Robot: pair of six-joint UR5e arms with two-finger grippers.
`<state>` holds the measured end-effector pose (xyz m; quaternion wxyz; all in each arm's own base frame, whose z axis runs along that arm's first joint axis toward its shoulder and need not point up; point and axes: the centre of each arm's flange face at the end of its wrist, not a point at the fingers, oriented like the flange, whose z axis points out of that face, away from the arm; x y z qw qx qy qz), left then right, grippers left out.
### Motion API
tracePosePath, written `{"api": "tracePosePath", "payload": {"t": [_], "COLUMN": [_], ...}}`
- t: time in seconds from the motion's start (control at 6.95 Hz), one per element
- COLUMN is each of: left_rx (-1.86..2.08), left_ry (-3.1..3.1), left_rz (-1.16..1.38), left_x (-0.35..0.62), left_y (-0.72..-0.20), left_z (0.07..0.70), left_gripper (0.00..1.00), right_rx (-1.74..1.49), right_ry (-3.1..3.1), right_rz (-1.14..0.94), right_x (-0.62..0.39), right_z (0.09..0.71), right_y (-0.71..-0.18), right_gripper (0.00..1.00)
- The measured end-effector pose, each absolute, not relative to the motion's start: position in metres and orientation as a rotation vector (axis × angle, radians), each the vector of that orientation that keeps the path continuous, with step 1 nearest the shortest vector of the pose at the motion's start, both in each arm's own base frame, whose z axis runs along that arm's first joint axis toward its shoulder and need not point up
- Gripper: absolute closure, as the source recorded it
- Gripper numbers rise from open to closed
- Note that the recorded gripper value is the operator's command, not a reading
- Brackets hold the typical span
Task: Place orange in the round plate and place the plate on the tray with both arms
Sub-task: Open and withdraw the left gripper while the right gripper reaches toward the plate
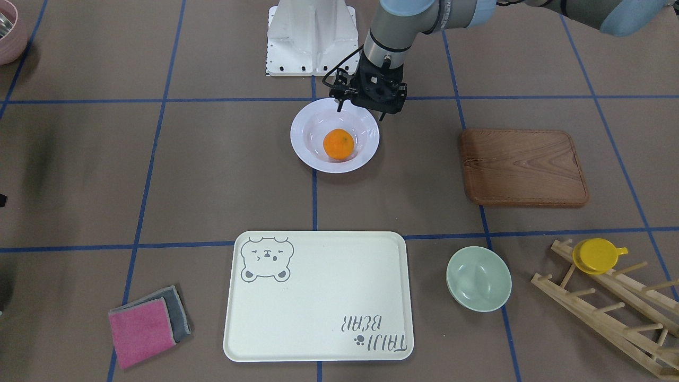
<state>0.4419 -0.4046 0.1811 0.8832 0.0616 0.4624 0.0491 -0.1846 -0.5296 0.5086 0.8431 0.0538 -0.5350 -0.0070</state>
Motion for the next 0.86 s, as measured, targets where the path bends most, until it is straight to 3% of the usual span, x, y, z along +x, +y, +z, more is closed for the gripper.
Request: {"api": "tracePosePath", "payload": {"t": [0.86], "left_rx": [0.264], "left_ry": [0.808], "left_rz": [0.210], "left_x": [0.342], "left_y": [-0.478], "left_z": [0.273], "left_gripper": [0.01], "right_rx": [0.090], "right_ry": [-1.566], "right_rz": [0.317], "right_x": [-0.406], "right_z": [0.403], "right_y": [-0.395], "right_gripper": [0.00]}}
